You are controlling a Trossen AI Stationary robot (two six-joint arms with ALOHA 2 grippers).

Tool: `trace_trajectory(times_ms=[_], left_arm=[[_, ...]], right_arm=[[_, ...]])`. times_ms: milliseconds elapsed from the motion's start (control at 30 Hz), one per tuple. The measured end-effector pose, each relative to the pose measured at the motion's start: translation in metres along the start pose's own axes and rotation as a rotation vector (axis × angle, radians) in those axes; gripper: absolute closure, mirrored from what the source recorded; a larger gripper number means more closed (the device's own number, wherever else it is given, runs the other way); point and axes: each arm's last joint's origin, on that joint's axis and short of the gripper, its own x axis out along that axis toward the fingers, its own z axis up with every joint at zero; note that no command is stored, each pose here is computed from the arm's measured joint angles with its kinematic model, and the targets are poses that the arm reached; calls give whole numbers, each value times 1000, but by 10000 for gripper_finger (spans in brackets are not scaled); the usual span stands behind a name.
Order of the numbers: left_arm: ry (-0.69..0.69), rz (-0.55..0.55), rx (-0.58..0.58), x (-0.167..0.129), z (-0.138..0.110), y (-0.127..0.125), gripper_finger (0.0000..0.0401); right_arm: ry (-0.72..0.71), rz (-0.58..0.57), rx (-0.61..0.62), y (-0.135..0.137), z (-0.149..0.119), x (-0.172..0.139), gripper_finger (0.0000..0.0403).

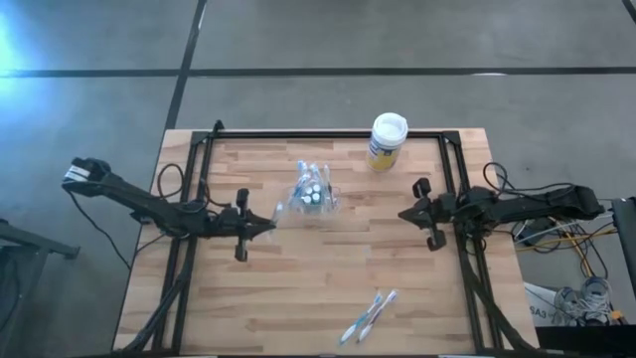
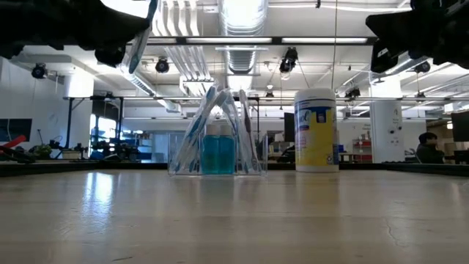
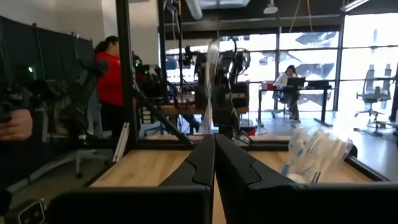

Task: Pick & Place toothbrushing station
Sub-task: Put the blue toothbrush into the transparent organizer

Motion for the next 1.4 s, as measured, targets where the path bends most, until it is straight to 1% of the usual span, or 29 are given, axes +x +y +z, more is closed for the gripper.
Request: trace_trajectory(times_ms=[100,167,233,333,467,533,600,667,767,900,1100,1267,1400], left_arm=[[1,-3,-26,7,5,-3,385],[13,-10,-23,15,8,-6,385],[25,-12,-10,27,12,-11,385],[35,-13,42,49,19,-19,385],[29,-17,121,80,32,-31,385],[17,-16,153,96,39,-37,385],[15,-23,179,110,45,-42,385],[31,-36,212,123,49,-46,385],[39,-28,218,142,56,-49,385],[27,-12,218,165,61,-53,385],[124,-15,230,195,56,-55,385],[133,-12,243,210,53,-60,385],[136,13,248,218,49,-60,385]], right_arm=[[6,0,-3,0,-2,4,387],[-5,12,-6,0,-2,6,371],[-16,40,-9,0,-2,9,348],[-48,66,-14,1,-1,12,305],[-66,82,-17,1,0,15,245],[-71,82,-23,1,5,20,217],[-72,83,-12,1,10,25,194],[-44,99,-6,1,11,30,176],[-2,118,2,2,10,38,154],[35,131,9,5,9,51,136],[19,145,-16,6,17,69,127],[37,174,-16,9,16,76,126],[15,189,-13,10,16,80,128]])
